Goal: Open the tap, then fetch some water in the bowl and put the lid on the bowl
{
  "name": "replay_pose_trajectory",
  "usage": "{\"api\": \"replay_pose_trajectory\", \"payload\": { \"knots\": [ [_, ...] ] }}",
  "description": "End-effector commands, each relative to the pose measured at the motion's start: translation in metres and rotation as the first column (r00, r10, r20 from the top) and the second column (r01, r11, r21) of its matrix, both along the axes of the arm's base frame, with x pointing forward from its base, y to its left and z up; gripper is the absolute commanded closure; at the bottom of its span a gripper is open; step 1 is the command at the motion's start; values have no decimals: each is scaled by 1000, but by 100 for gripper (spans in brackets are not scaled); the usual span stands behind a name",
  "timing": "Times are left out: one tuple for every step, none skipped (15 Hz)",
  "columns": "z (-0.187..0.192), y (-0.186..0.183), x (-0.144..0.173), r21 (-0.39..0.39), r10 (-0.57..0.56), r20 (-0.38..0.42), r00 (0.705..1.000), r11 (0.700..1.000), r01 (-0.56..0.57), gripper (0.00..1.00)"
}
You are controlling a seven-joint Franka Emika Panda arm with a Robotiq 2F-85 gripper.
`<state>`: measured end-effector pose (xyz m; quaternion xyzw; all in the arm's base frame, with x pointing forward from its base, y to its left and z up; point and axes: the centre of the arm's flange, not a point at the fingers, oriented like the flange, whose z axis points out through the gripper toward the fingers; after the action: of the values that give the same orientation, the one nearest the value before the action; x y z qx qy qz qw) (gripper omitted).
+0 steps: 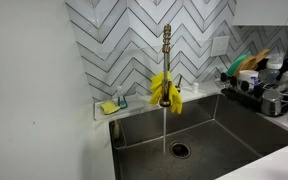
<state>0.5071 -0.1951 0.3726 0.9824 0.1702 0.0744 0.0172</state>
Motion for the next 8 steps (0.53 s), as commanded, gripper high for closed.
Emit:
{"api": "replay_pose_trajectory", "payload": {
  "knots": [
    [2, -10, 5, 2, -45, 1, 999, 999, 45, 0],
    [4, -18, 8, 20, -78, 5, 997, 997, 78, 0],
    [8, -28, 10, 58, -126, -2, 992, 990, 126, 0],
    [12, -36, 11, 86, -162, 0, 987, 983, 162, 0],
    [16, -44, 11, 129, -185, -7, 983, 974, 184, 0],
    [20, -50, 10, 174, -208, -12, 978, 963, 207, 0],
    [22, -57, 10, 203, -237, -21, 971, 950, 237, 0],
    [22, -64, 11, 216, -272, -38, 962, 937, 274, 0]
  ]
}}
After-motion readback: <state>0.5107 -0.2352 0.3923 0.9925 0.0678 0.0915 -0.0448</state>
